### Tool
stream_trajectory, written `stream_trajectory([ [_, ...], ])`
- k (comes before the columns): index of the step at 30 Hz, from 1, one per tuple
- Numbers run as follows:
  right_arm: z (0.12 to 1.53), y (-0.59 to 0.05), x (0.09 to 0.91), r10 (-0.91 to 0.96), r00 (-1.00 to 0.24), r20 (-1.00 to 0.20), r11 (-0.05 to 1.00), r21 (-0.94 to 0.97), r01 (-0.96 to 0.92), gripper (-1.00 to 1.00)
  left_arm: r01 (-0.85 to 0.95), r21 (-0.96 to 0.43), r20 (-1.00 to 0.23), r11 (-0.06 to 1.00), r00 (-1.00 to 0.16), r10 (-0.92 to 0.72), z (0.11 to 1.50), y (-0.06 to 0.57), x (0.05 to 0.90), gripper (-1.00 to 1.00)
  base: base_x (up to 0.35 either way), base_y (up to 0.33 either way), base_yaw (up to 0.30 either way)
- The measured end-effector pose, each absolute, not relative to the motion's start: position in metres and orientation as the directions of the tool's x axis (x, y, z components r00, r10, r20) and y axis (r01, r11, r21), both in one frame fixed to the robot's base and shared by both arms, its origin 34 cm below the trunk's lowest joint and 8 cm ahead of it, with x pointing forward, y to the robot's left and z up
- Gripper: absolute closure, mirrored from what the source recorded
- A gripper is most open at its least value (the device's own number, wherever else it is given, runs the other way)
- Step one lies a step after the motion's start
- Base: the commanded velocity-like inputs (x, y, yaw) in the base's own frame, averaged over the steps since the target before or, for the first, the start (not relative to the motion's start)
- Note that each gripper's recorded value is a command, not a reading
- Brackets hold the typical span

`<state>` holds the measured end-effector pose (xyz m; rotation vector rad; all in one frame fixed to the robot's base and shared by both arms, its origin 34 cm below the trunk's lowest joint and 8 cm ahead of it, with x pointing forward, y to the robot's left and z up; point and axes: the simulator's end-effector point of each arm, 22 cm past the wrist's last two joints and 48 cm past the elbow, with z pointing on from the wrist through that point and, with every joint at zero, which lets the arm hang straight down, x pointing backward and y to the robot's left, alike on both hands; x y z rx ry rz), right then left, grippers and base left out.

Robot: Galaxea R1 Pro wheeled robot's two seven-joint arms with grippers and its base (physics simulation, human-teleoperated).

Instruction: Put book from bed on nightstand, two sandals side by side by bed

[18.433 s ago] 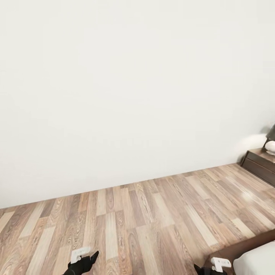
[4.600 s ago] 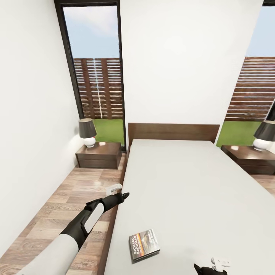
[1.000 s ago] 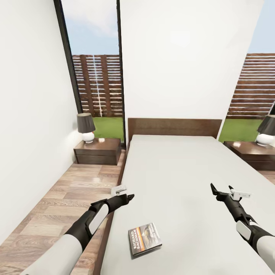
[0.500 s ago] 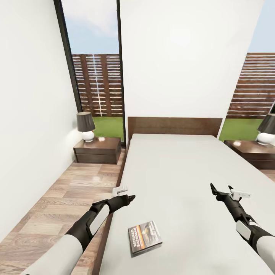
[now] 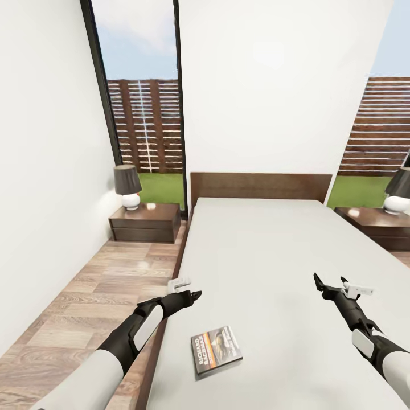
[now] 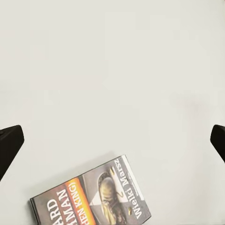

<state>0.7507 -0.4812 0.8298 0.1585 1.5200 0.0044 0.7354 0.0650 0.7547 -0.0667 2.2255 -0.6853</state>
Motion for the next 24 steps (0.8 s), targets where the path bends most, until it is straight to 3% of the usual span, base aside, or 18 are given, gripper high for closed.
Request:
stream_trajectory([
  [24,0.786,-0.48,0.747,0.103,0.053,-0.993,0.99,0.108,0.094,-1.0,0.168,-0.495,-0.68,0.853,-0.686,-0.259,0.712,0.065,0.732,-1.0,0.0,0.0,0.0],
])
